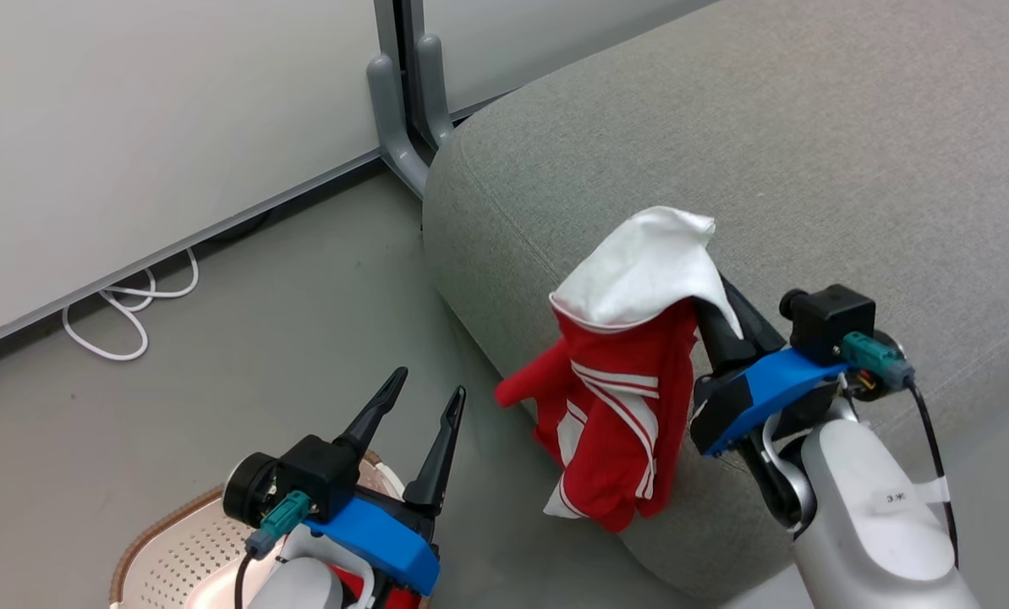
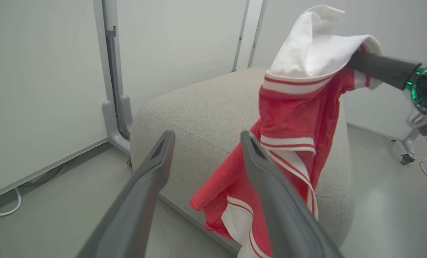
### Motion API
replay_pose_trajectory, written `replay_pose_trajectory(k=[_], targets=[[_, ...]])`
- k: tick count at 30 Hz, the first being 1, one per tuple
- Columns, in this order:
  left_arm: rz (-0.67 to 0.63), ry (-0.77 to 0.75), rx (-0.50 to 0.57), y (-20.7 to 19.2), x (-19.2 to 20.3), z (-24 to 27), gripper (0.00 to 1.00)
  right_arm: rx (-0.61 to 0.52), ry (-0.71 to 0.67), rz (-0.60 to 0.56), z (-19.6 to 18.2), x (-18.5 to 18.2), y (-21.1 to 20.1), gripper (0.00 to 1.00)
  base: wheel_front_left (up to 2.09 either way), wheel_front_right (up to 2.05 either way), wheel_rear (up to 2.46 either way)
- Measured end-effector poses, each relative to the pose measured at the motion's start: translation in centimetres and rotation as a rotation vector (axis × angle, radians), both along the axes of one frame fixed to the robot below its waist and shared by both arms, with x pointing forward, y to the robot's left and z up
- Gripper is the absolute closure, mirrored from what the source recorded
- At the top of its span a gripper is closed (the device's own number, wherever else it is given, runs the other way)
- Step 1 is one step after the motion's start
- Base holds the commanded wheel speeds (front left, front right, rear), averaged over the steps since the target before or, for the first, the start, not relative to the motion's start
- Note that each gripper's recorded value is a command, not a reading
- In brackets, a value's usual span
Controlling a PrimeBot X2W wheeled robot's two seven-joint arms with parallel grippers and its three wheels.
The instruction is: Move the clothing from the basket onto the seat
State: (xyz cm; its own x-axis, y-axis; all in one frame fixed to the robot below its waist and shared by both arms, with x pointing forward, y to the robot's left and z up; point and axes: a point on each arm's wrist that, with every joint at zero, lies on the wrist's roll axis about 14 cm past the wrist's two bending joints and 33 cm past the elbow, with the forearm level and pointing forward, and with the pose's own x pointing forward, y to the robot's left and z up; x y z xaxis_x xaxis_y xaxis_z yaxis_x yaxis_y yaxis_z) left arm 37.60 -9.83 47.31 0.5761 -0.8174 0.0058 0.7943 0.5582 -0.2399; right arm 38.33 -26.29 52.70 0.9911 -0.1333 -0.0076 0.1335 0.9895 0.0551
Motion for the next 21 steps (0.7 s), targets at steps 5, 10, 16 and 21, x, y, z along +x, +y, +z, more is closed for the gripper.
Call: replay_pose_trajectory(k=[5, 10, 16, 21], targets=[[0.006, 0.006, 0.009, 0.4, 0.7, -0.7, 0.0, -0.064, -0.007, -0.028, 2.0, 1.9, -1.6, 1.0, 0.0, 0.0, 0.0], [0.002, -0.001, 0.01, 0.3, 1.8, -1.1, 0.0, -0.16, -0.037, -0.086, 6.0, 4.7, -4.6, 1.0, 0.0, 0.0, 0.0], [-0.01, -0.008, 0.01, 0.4, 3.5, -2.0, 0.0, -0.215, -0.071, -0.201, 10.5, 7.6, -10.1, 1.0, 0.0, 0.0, 0.0], [-0.012, -0.023, 0.005, 0.7, 5.6, -2.7, 0.0, -0.255, -0.089, -0.3, 13.0, 9.6, -14.5, 1.0, 0.0, 0.0, 0.0]])
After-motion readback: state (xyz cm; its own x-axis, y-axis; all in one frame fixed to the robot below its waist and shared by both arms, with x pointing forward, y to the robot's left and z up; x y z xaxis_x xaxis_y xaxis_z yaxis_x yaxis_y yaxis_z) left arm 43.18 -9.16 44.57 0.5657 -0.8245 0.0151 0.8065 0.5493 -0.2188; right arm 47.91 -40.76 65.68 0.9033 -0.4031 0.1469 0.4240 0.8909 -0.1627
